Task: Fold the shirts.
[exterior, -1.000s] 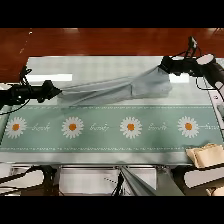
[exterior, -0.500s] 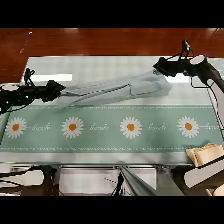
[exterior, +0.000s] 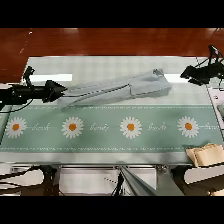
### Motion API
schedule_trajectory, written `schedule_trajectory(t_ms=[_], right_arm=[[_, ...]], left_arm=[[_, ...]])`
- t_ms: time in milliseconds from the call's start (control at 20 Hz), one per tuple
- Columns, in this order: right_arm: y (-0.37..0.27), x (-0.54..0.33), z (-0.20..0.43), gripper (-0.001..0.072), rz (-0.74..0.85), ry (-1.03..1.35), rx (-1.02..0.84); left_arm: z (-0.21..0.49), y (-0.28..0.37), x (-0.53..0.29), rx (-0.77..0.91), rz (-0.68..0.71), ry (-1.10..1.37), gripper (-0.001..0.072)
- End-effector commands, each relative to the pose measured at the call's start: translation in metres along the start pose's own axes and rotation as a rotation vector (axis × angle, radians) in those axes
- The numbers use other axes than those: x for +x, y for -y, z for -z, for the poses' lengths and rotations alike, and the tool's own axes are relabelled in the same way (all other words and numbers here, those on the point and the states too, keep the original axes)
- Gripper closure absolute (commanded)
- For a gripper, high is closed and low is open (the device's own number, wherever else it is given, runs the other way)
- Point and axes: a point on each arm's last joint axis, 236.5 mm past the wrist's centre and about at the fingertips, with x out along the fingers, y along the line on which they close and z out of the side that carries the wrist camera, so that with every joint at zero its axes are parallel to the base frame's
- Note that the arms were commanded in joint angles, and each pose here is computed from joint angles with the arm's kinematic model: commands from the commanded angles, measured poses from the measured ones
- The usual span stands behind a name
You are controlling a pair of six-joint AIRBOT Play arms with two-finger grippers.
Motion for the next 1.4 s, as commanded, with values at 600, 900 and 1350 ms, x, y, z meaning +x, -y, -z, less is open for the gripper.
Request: schedule_trajectory(t_ms=[600,900,1350], right_arm=[[-0.155,0.083,0.063,0.0629,-0.460,-0.191,-0.035],[-0.180,-0.020,0.060,0.0680,-0.427,-0.140,-0.255],[-0.223,-0.128,0.116,0.0681,-0.183,-0.089,-0.516]], left_arm=[[0.055,0.056,0.025,0.216,0.085,-0.176,0.0255],[0.040,0.086,0.034,0.158,0.171,-0.089,0.0686],[0.102,0.131,0.122,0.199,0.140,-0.136,0.0686]])
